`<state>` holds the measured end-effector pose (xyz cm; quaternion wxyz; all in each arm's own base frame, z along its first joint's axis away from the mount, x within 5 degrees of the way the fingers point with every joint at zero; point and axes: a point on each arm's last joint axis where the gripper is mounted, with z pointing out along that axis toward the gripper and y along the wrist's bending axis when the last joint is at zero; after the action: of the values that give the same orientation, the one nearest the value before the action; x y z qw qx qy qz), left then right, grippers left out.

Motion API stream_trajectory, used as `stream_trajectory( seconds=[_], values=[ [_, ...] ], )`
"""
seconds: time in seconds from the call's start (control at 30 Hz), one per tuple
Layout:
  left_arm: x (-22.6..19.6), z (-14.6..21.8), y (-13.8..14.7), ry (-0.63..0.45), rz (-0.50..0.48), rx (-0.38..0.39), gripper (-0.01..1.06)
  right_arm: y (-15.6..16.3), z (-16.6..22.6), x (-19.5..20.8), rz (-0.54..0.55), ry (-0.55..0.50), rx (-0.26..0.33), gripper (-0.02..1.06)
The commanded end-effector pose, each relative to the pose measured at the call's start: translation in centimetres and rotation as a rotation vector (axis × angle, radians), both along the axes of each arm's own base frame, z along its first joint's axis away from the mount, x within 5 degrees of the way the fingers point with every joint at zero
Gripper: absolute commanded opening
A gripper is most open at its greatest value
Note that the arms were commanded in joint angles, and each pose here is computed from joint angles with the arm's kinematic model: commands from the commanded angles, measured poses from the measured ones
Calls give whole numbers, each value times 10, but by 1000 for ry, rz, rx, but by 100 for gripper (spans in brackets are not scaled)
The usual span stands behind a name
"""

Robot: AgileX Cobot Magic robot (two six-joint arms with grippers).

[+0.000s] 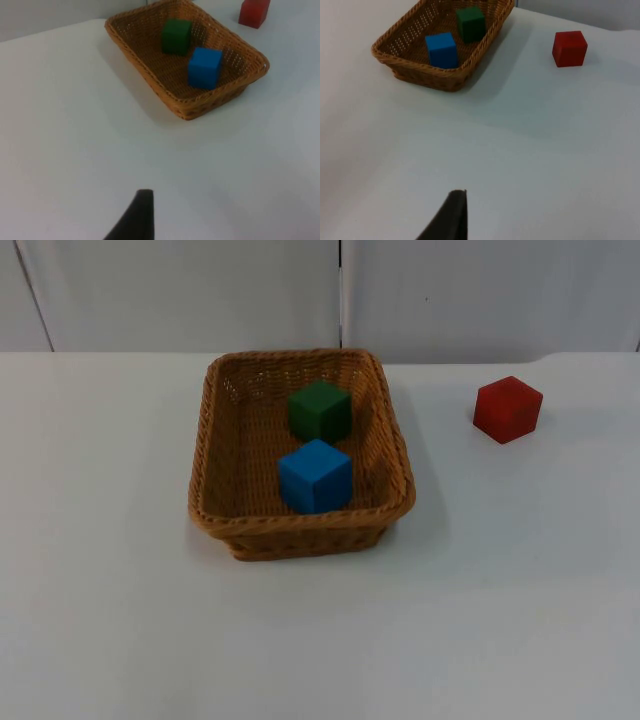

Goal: Pick up one cube with each hand and place exactly two cubes into the same basket, leaving the remaining cube outside.

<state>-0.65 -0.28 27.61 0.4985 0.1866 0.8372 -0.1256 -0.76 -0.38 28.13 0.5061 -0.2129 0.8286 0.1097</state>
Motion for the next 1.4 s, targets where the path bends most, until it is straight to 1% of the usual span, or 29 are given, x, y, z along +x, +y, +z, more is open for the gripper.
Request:
stream_trajectory(
  seconds=[0.0,0.5,0.67,0.7,0.83,0.87,1.03,1.07,1.17,1.37],
  values=[
    [0,-1,0,1,1,0,105,1,0,0,0,-5,12,105],
    [0,-1,0,1,1,0,105,1,0,0,-10,-5,12,105],
    [0,-1,0,1,1,0,105,1,0,0,-95,-6,11,105],
    [0,-1,0,1,1,0,105,1,0,0,-95,-6,11,105],
    [0,-1,0,1,1,0,105,2,0,0,-175,-6,11,105],
    [0,-1,0,1,1,0,105,2,0,0,-175,-6,11,105],
    [0,-1,1,0,3,2,105,3,0,0,-279,-7,11,105],
    [0,-1,1,0,3,2,105,3,0,0,-279,-7,11,105],
    [0,-1,1,0,3,2,105,3,0,0,-341,-7,11,105],
    [0,-1,1,-1,4,3,105,4,0,0,-399,-8,10,105]
  ],
)
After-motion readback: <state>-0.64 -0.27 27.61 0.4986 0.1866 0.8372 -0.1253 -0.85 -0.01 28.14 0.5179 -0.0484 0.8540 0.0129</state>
